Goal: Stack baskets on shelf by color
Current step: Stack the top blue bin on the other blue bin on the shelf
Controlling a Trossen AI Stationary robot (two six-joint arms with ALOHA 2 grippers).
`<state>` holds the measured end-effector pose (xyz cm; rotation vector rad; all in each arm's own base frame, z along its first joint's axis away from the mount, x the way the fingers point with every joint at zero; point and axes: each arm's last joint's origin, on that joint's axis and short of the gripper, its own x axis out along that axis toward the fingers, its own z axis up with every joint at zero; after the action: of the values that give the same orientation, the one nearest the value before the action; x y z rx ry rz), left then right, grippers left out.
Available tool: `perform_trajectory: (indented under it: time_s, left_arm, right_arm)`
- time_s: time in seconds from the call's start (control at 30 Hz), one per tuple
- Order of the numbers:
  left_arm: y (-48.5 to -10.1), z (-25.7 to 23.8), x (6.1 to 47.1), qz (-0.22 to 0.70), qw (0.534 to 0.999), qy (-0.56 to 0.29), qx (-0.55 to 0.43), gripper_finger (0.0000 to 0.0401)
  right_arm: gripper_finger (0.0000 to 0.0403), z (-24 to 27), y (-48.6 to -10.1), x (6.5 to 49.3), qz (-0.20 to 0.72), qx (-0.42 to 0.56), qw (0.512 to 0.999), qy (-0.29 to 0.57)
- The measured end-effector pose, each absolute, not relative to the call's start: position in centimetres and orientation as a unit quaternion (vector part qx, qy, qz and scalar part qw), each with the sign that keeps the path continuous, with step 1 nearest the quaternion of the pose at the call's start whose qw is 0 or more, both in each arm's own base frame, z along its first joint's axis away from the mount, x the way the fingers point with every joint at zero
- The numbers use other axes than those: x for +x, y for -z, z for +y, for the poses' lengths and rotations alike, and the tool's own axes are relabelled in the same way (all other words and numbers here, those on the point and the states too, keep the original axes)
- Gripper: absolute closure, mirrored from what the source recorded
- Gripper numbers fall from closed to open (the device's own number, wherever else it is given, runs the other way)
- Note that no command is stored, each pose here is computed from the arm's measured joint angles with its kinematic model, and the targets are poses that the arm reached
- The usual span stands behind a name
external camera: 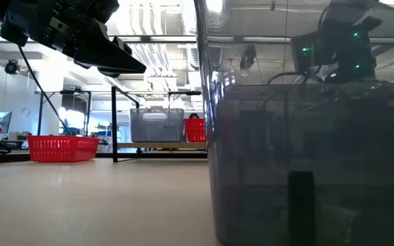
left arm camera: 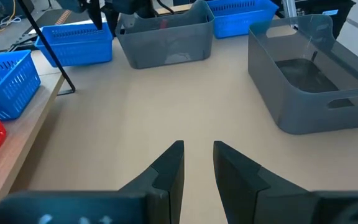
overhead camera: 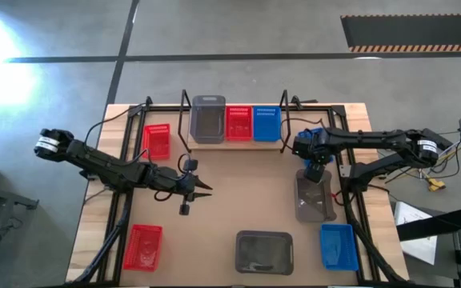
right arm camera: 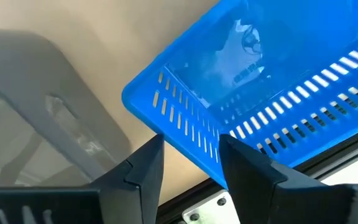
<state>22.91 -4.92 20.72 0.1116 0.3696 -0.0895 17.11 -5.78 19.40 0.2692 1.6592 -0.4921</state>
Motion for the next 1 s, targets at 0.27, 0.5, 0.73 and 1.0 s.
perform_trajectory:
  time_s: [0.27, 0.5, 0.73, 1.0]
  left_arm:
    - [-20.7, -4.9, 22.9, 0.183, 0.981, 0.044, 0.055, 0.0331]
    - [-20.8, -4.9, 22.9, 0.182, 0.981, 0.044, 0.055, 0.0331]
    - [-20.8, -4.9, 22.9, 0.18, 0.981, 0.044, 0.055, 0.0331]
    - [-21.0, -4.9, 23.0, 0.171, 0.983, 0.044, 0.053, 0.0331]
  right_arm:
    - [0.0209, -5.1, -19.4, 17.3, 0.73, 0.109, 0.645, 0.198]
    - [0.0187, -4.6, -19.7, 17.6, 0.729, 0.097, 0.651, 0.187]
    - [0.0186, -3.8, -19.6, 17.8, 0.732, 0.08, 0.655, 0.17]
    - [0.0192, -3.9, -19.0, 17.5, 0.73, 0.061, 0.647, 0.21]
